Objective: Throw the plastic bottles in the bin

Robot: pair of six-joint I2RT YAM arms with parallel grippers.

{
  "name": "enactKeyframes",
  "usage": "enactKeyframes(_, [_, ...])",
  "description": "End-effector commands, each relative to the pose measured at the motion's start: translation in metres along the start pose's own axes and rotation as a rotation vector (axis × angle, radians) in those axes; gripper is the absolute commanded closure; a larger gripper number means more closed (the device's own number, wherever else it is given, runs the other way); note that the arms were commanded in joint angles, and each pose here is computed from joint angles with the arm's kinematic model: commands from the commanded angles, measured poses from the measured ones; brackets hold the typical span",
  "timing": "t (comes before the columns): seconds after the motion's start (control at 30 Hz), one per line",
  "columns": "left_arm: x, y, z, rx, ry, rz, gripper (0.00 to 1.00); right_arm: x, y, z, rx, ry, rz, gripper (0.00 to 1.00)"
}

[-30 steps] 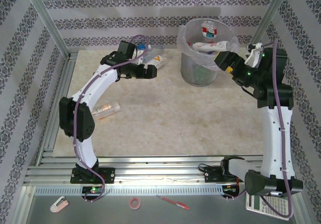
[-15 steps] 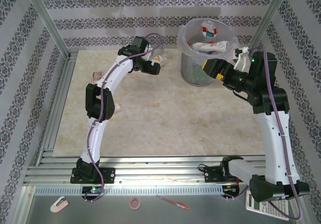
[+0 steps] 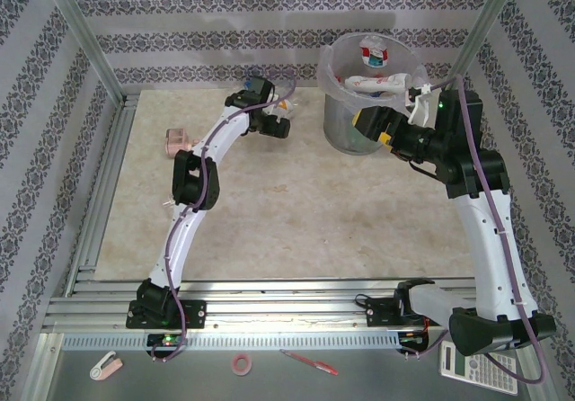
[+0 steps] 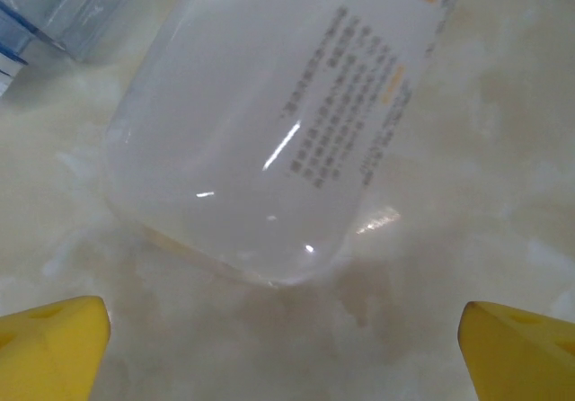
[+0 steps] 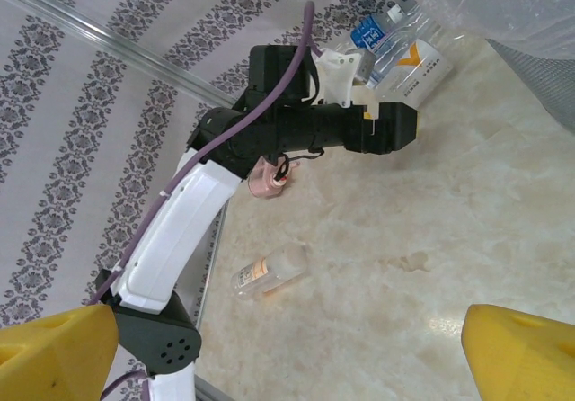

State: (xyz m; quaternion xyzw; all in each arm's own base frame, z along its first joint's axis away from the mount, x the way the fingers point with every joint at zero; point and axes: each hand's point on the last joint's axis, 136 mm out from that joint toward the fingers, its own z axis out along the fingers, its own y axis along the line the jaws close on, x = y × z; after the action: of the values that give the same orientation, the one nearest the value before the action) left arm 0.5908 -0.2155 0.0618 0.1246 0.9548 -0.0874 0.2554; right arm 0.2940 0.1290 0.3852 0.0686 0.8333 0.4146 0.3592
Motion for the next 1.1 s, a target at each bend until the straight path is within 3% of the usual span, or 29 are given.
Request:
enactKeyframes(0.0, [-0.021, 0.014, 0.0, -0.058, -0.08, -0.011, 0.0, 0.005, 0.004, -0.001, -0.015, 0.016, 0.009, 0.02])
enactKeyframes(0.3, [-0.022, 0.01, 0.02, -0.031, -0.098, -0.011, 0.0, 0.008, 0.002, 0.005, -0.026, 0.031, 0.02, 0.02])
enactKeyframes(0.53, [-0.025, 0.005, 0.026, 0.026, -0.117, -0.032, 0.08, 0.017, -0.002, 0.007, -0.028, 0.047, 0.021, 0.02])
enactKeyframes(0.77, [-0.014, 0.008, 0.032, 0.029, -0.077, -0.034, 0.32, 0.026, -0.009, 0.007, -0.024, 0.052, 0.033, 0.02])
enactKeyframes(1.07, [-0.016, -0.005, 0.01, 0.097, -0.073, -0.008, 0.59, 0.031, -0.014, 0.01, -0.023, 0.055, 0.029, 0.02])
